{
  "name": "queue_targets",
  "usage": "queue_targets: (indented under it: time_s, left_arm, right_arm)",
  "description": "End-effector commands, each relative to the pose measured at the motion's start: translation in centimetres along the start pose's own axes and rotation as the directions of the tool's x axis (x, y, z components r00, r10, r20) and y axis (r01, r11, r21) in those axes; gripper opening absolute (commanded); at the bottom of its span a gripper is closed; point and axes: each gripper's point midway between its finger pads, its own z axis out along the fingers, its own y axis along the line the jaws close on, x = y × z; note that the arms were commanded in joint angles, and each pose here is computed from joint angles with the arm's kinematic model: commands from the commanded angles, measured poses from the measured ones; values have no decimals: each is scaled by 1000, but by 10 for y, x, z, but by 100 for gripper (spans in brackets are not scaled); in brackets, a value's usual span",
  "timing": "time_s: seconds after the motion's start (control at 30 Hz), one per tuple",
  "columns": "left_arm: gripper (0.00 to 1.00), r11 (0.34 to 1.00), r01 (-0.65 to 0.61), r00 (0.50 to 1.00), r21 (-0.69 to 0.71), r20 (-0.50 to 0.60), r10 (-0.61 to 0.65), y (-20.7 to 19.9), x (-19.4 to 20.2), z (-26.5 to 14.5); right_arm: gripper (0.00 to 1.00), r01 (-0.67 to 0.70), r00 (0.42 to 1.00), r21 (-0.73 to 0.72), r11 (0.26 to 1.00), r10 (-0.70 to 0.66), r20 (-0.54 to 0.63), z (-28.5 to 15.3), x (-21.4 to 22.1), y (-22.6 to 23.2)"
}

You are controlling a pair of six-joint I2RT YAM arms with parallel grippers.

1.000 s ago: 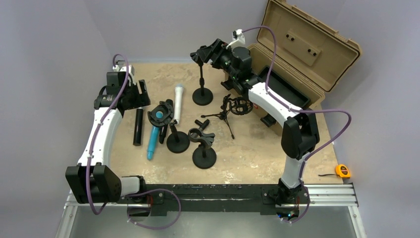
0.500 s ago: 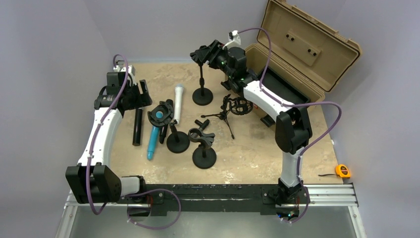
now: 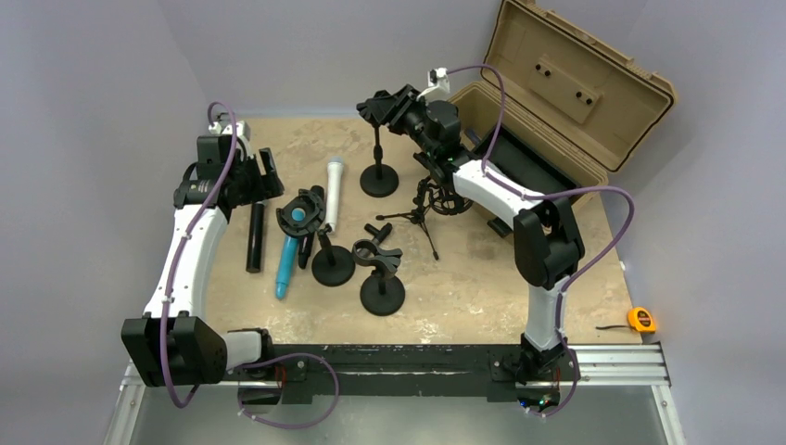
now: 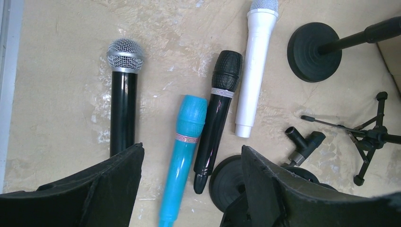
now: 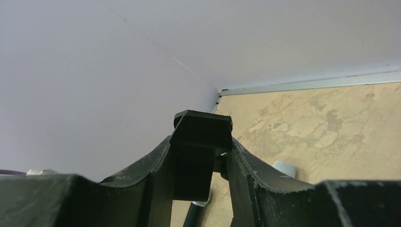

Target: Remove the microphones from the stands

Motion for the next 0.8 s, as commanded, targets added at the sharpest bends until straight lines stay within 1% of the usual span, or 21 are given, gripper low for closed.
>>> queue_targets:
  time_s: [0.0, 0.3, 0.47, 0.77]
  left_arm:
    - [73, 1000, 10, 998, 9, 60, -10, -1, -12, -5]
    - [73, 1000, 7, 998, 5, 59, -7, -1, -11, -4]
    - [73, 1000, 6, 998, 4, 59, -6, 0, -11, -3]
    - [73, 1000, 6, 998, 9, 55, -6, -1, -10, -3]
  right_arm:
    - [36, 46, 989, 190, 981, -18, -147, -16, 59, -74]
    - [37, 73, 979, 260, 963, -20, -201, -22, 92, -116]
    - [38, 84, 979, 285, 955, -26, -200, -23, 95, -127]
    - [39, 82, 973, 321, 944, -7, -230, -33, 114, -152]
